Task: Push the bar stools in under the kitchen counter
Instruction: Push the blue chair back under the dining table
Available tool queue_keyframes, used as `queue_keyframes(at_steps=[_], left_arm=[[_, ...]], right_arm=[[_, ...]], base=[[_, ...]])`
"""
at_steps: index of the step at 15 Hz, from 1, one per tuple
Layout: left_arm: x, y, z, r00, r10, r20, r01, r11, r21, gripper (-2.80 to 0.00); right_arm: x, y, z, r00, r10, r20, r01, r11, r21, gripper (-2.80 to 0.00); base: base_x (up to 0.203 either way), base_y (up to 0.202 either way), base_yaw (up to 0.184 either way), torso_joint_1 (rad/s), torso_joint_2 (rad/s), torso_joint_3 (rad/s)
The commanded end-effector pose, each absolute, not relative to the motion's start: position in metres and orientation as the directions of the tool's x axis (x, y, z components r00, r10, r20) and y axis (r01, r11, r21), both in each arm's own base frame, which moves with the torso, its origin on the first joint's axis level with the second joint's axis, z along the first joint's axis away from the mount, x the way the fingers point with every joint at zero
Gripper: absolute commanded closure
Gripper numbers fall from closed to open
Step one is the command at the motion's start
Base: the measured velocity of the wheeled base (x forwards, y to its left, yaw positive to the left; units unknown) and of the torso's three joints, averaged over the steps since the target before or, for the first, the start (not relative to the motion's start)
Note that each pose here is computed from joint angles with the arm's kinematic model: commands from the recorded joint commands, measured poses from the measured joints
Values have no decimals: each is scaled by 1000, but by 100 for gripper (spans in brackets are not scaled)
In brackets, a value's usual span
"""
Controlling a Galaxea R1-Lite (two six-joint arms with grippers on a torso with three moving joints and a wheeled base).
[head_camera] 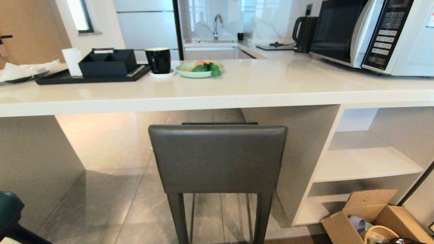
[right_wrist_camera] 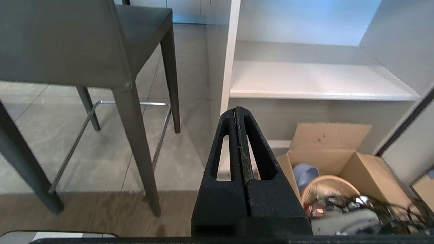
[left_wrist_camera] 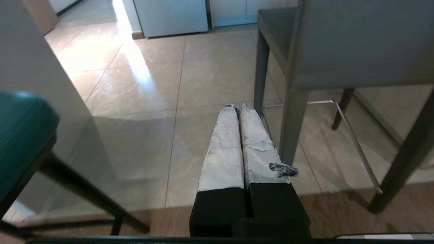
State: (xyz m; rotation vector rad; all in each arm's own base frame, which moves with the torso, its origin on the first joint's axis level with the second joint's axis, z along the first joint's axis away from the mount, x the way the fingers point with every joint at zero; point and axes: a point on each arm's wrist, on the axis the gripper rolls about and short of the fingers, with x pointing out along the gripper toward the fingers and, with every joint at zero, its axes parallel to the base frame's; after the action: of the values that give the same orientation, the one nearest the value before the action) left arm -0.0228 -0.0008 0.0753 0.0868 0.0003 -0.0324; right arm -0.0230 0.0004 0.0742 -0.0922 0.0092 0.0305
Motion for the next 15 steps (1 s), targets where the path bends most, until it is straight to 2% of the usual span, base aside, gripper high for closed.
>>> queue_keyframes(at_steps=[1, 15], left_arm=[[-23, -1, 75, 1000, -28, -5, 28, 996, 83, 0], [-23, -1, 75, 999, -34, -5, 34, 996, 78, 0]], right_arm=[[-23, 0, 74, 999, 32, -15, -33, 995, -92, 0], [-23, 0, 74, 1000, 28, -15, -29, 996, -81, 0]], base=[[-183, 0, -1, 9, 4, 2], [-198, 0, -1, 2, 4, 3]])
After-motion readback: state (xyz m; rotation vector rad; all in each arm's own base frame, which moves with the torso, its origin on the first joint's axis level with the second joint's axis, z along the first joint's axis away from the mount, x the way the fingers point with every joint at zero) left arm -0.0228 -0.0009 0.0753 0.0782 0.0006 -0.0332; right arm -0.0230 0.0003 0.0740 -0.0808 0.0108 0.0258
